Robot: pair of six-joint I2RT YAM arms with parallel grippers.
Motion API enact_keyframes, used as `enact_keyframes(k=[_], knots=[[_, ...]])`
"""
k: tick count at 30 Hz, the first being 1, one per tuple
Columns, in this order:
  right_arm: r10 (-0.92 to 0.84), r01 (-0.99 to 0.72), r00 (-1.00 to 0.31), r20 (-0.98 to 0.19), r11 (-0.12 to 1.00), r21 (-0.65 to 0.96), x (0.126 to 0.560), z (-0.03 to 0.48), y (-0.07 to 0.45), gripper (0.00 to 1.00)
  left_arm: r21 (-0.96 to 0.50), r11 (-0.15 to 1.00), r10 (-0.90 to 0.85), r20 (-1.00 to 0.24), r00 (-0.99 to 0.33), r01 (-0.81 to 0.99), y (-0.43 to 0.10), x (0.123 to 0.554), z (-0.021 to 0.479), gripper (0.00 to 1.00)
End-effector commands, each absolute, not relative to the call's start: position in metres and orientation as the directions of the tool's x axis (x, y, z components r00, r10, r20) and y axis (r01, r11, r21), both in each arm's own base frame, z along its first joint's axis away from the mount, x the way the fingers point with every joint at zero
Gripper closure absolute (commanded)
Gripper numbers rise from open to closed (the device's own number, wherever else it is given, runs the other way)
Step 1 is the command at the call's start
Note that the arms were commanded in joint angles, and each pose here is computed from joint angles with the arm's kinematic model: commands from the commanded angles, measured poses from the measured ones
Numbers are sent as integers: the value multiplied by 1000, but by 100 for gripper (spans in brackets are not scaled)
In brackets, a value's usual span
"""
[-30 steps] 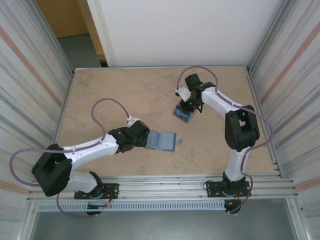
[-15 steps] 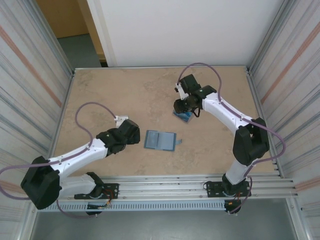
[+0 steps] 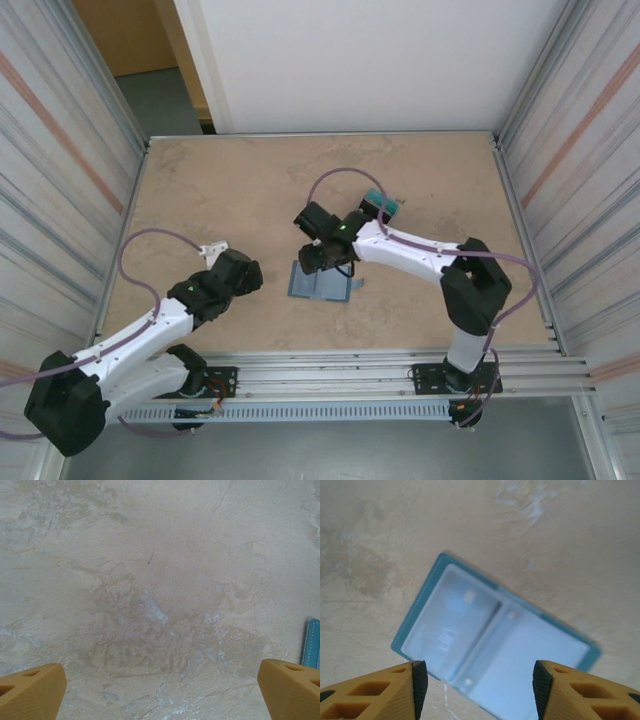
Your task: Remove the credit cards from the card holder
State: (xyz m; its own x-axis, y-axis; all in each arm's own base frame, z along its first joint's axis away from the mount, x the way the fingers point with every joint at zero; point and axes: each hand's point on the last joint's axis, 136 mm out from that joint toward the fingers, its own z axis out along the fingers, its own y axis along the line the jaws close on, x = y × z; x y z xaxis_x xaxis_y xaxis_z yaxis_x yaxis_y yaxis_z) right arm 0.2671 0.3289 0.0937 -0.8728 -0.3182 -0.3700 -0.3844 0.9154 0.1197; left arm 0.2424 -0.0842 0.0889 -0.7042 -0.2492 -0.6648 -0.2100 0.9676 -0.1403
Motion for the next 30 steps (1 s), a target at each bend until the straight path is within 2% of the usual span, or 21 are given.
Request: enact_keyframes(k=[1, 11, 30], knots=[[-278, -335, -891, -358, 936, 106, 268, 82, 345, 39, -156, 956, -287, -666, -689, -247, -78, 240, 87, 1], [-331, -366, -898, -291, 928, 71, 259, 51, 369, 36, -167, 950, -307, -662, -684, -265, -74, 237, 81, 1], [-356, -378, -910, -213, 923, 71, 246, 22, 368, 36, -173, 948, -312, -656, -687, -266, -75, 238, 80, 1]])
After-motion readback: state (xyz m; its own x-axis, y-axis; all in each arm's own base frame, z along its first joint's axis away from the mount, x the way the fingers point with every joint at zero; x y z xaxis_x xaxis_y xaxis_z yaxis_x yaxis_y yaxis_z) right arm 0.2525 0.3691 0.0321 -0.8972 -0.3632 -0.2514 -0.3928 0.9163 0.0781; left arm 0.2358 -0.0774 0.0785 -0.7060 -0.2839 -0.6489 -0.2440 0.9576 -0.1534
